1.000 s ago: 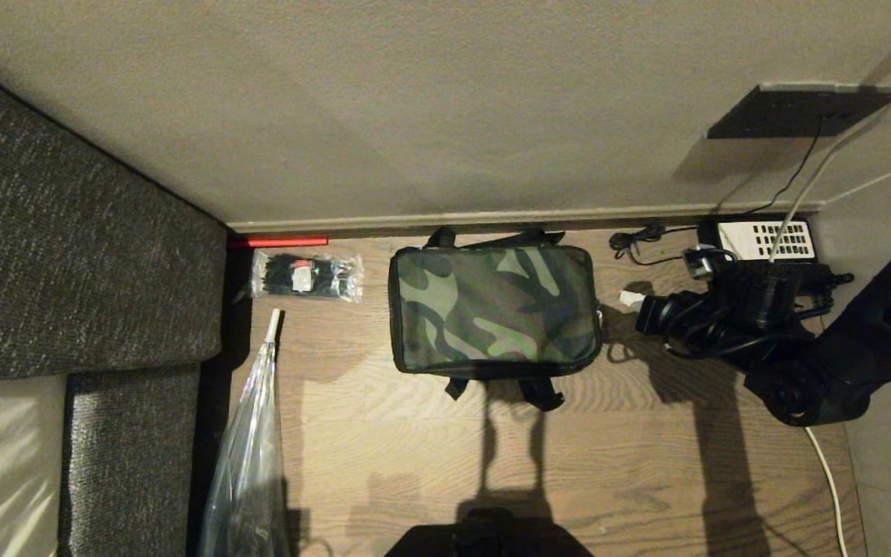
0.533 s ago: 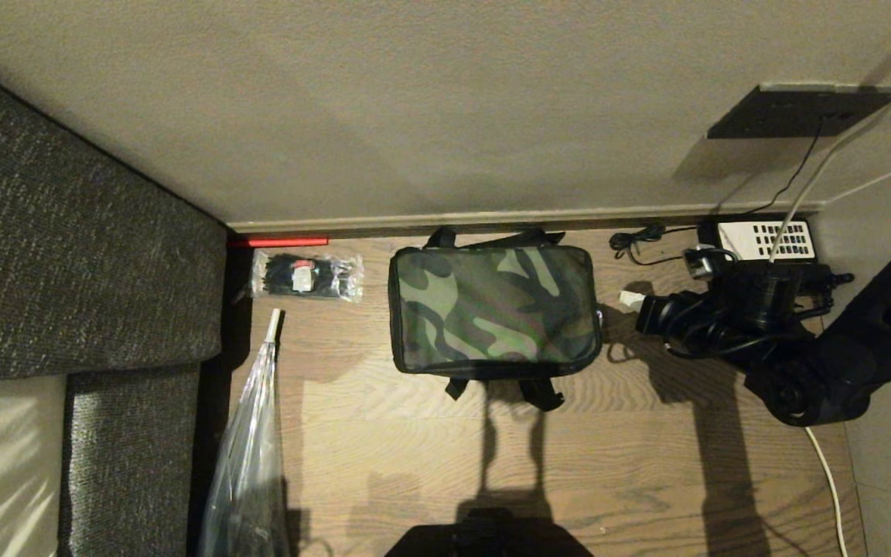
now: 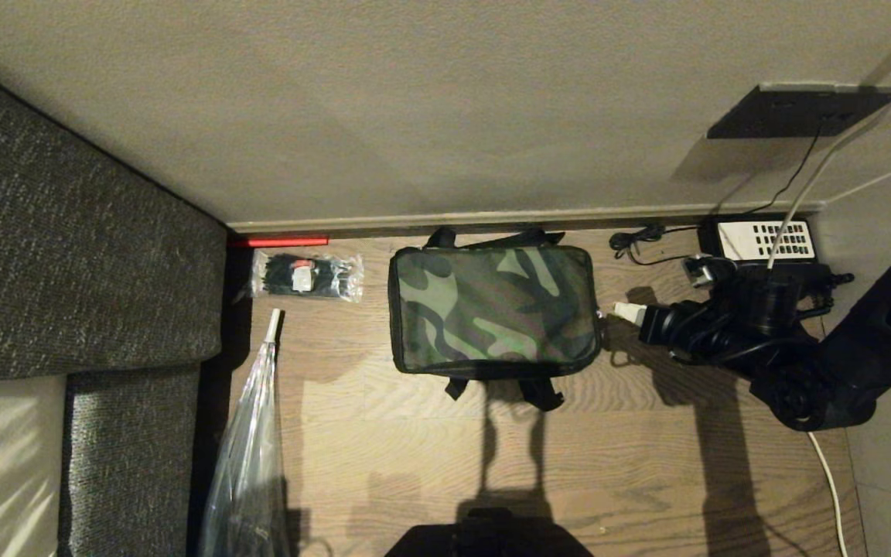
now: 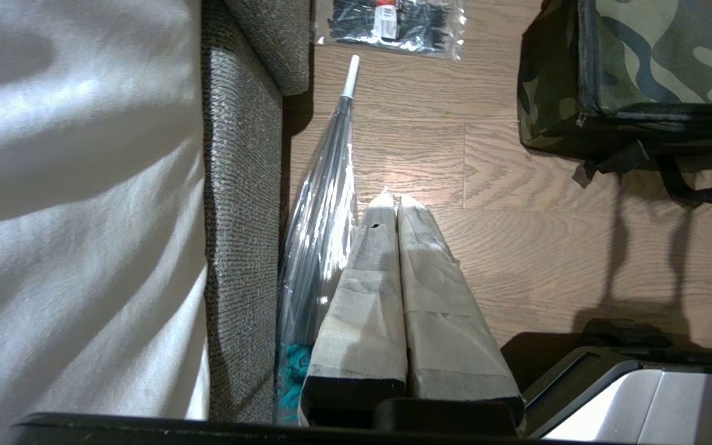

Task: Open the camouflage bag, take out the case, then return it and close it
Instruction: Open the top of the storage box

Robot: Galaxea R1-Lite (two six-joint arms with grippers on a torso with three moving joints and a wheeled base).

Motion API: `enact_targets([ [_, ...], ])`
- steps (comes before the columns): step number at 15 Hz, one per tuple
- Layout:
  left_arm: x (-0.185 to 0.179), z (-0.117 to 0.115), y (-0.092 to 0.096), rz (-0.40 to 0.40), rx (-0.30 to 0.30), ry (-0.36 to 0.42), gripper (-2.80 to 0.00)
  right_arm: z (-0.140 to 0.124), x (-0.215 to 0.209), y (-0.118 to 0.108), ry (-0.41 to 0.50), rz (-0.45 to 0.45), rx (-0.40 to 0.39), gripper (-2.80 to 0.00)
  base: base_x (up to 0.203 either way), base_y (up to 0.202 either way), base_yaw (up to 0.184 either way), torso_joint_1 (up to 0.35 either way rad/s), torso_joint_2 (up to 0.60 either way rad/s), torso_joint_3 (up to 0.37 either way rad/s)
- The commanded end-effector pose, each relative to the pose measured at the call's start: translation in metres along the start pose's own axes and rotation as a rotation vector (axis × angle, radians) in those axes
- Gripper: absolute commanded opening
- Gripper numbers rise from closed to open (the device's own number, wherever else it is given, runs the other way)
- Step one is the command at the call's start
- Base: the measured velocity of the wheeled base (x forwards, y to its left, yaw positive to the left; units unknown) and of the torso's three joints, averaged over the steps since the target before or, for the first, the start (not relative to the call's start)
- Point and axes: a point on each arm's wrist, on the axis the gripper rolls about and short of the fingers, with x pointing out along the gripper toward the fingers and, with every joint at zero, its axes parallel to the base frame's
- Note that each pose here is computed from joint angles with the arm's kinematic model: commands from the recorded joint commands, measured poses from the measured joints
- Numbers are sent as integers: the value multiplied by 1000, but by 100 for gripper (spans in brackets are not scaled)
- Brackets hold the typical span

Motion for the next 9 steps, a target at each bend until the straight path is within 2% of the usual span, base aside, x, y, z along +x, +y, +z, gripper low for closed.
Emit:
enact_targets([
  [1,0,-1,0,1,0,1,-280,0,1,0,-2,4,4,0,0,0,0,0,0,0],
  [9,0,-1,0,1,0,1,-280,0,1,0,-2,4,4,0,0,0,0,0,0,0],
])
